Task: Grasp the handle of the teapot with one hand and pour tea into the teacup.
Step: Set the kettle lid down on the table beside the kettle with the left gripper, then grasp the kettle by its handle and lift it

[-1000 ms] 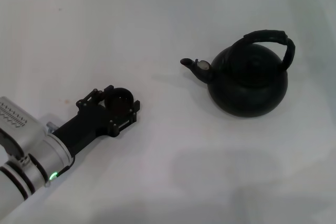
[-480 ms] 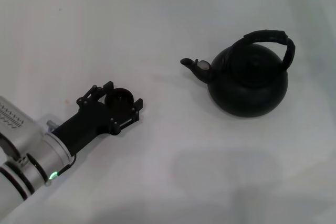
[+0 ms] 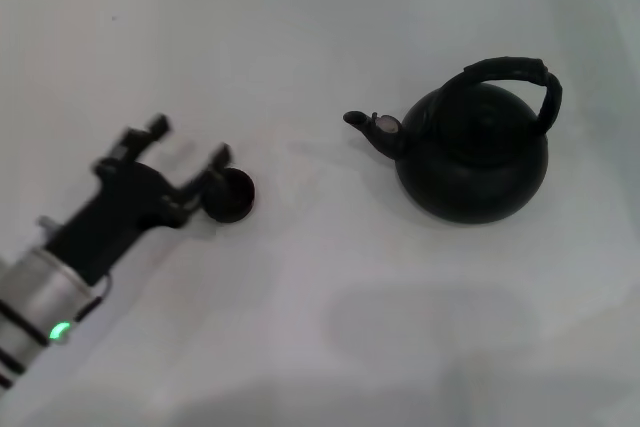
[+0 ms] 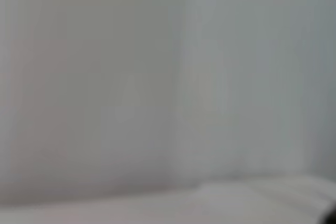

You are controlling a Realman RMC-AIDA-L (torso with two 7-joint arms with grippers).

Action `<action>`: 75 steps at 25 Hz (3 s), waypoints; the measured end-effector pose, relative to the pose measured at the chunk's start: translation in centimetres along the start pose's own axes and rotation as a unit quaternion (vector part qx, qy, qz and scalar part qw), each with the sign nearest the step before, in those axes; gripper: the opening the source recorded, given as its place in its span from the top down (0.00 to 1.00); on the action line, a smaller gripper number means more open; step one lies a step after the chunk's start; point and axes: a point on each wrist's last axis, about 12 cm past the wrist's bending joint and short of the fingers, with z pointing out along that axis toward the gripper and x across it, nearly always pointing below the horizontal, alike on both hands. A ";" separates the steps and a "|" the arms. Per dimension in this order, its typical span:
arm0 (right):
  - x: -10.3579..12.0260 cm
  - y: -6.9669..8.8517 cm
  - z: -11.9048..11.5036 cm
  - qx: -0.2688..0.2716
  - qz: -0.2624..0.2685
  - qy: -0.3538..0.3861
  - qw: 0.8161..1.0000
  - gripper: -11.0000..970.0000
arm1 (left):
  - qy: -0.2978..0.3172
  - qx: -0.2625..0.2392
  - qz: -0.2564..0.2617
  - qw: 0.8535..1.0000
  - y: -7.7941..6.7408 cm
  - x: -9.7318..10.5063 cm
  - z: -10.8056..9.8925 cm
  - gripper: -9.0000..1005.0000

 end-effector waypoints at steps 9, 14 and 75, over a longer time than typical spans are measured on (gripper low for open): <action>0.1 -0.4 -0.6 0.000 0.008 -0.002 1.000 0.22 | -0.087 -0.100 0.009 0.991 2.2 -1.5 -3.4 0.11; 0.0 -1.8 -2.6 -0.020 0.016 0.007 1.000 0.22 | -0.108 -0.204 -0.003 0.973 4.0 -1.5 -5.6 0.11; -4.9 13.1 -10.9 -0.285 -0.254 0.165 0.909 0.22 | -0.146 -0.346 -0.019 0.927 9.1 -3.5 -3.8 0.11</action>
